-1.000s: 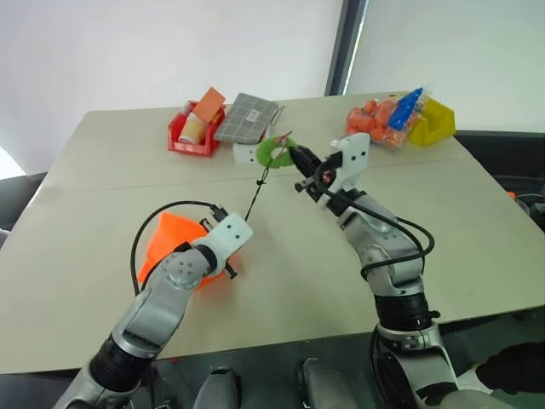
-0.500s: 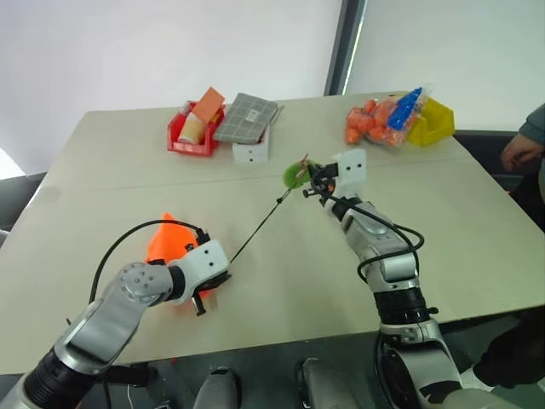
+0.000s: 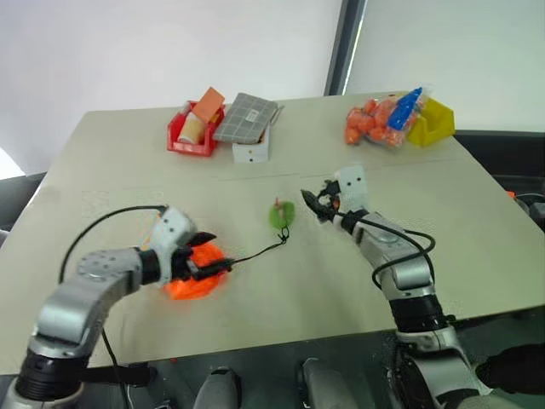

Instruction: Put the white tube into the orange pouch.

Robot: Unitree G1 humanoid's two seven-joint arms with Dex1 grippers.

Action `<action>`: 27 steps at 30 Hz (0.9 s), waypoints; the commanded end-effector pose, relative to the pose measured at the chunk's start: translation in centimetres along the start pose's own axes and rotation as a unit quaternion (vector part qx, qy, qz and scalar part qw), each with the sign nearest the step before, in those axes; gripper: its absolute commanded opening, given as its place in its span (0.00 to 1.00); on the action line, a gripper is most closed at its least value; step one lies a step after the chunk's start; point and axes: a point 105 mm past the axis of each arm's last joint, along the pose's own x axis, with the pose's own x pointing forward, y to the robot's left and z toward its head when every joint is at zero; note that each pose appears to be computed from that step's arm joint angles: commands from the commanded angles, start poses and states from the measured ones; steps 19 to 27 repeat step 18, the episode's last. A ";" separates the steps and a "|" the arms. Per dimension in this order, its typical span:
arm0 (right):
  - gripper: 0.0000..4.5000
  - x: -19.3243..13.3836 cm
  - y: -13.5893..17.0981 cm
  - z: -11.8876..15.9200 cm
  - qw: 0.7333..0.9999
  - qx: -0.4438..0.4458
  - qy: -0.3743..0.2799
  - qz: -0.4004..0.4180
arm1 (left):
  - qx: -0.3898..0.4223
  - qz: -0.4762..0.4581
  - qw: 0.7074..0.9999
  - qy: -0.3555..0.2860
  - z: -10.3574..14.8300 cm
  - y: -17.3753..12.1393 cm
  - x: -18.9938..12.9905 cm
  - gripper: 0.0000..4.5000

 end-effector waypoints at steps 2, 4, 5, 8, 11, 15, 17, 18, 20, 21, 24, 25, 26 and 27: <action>0.70 -1.4 0.2 1.3 0.998 -0.033 -0.032 0.037 | -0.036 0.073 0.996 -0.038 0.2 3.5 -3.4 0.84; 0.70 -2.3 -0.2 0.8 0.998 -0.036 -0.031 0.047 | -0.035 0.148 0.987 -0.050 -0.6 6.1 -5.2 0.84; 0.70 -2.8 -0.3 0.4 0.997 -0.038 -0.029 0.054 | -0.038 0.184 0.981 -0.046 -1.4 7.2 -6.1 0.84; 0.70 -4.3 -0.4 -0.8 0.997 -0.026 -0.019 0.070 | -0.025 0.240 0.969 -0.044 -3.0 8.5 -7.8 0.84; 0.70 -5.7 -0.6 -1.8 0.996 -0.023 -0.020 0.083 | -0.020 0.277 0.959 -0.058 -3.8 8.9 -8.6 0.84; 0.70 -6.7 -0.7 -2.7 0.995 0.007 -0.008 0.099 | -0.021 0.289 0.955 -0.063 -5.0 8.3 -8.4 0.84; 0.70 -6.8 -0.8 -3.0 0.995 0.006 -0.005 0.097 | -0.027 0.279 0.958 -0.056 -5.7 7.8 -8.0 0.84; 0.70 -6.8 -0.9 -3.1 0.995 0.004 -0.004 0.095 | -0.034 0.272 0.960 -0.058 -6.0 7.5 -7.8 0.84; 0.70 -6.8 -0.9 -3.1 0.995 0.004 -0.004 0.095 | -0.034 0.272 0.960 -0.058 -6.0 7.5 -7.8 0.84; 0.70 -6.8 -0.9 -3.1 0.995 0.004 -0.004 0.095 | -0.034 0.272 0.960 -0.058 -6.0 7.5 -7.8 0.84; 0.70 -6.8 -0.9 -3.1 0.995 0.004 -0.004 0.095 | -0.034 0.272 0.960 -0.058 -6.0 7.5 -7.8 0.84; 0.70 -6.8 -0.9 -3.1 0.995 0.004 -0.004 0.095 | -0.034 0.272 0.960 -0.058 -6.0 7.5 -7.8 0.84; 0.70 -6.8 -0.9 -3.1 0.995 0.004 -0.004 0.095 | -0.034 0.272 0.960 -0.058 -6.0 7.5 -7.8 0.84; 0.70 -6.8 -0.9 -3.1 0.995 0.004 -0.004 0.095 | -0.034 0.272 0.960 -0.058 -6.0 7.5 -7.8 0.84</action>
